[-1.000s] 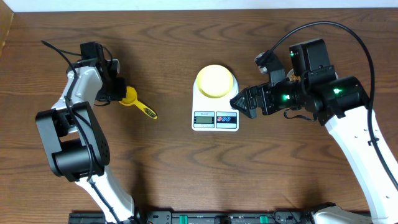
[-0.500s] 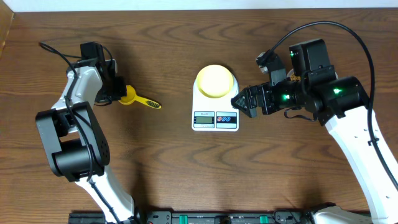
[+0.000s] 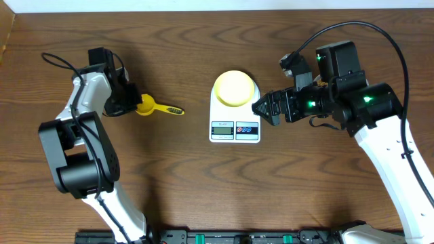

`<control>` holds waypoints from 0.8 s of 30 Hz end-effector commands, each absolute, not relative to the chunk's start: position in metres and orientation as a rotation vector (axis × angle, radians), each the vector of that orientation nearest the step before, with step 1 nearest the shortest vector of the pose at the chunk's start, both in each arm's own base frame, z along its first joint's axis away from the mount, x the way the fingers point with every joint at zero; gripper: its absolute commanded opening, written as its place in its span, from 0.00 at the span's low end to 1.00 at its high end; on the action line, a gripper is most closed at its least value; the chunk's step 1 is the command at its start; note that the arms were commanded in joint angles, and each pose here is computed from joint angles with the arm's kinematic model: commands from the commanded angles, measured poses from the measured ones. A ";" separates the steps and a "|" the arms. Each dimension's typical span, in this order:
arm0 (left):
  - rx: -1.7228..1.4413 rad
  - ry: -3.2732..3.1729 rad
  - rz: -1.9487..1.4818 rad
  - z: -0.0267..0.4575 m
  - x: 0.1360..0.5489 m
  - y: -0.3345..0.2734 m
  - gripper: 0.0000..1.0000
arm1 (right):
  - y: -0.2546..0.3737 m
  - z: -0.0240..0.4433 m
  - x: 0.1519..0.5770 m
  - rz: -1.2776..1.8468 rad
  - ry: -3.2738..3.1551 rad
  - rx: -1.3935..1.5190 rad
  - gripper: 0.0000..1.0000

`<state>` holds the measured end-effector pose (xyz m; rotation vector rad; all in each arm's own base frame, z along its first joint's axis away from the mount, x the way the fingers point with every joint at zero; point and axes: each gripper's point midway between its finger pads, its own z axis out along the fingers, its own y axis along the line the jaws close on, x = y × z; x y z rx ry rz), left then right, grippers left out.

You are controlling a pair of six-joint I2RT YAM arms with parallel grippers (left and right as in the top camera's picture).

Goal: Scoop item into bowl and weigh 50g on scale
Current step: 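Grasp the yellow scoop with the left gripper and lift it, then carry the scoop over the scale and pass it to the right gripper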

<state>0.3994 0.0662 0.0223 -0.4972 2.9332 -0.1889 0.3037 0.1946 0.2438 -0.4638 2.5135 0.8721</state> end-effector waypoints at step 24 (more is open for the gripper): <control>-0.260 2.598 -0.709 0.210 0.372 -0.072 0.07 | 0.202 0.261 0.313 0.894 2.422 -0.483 0.99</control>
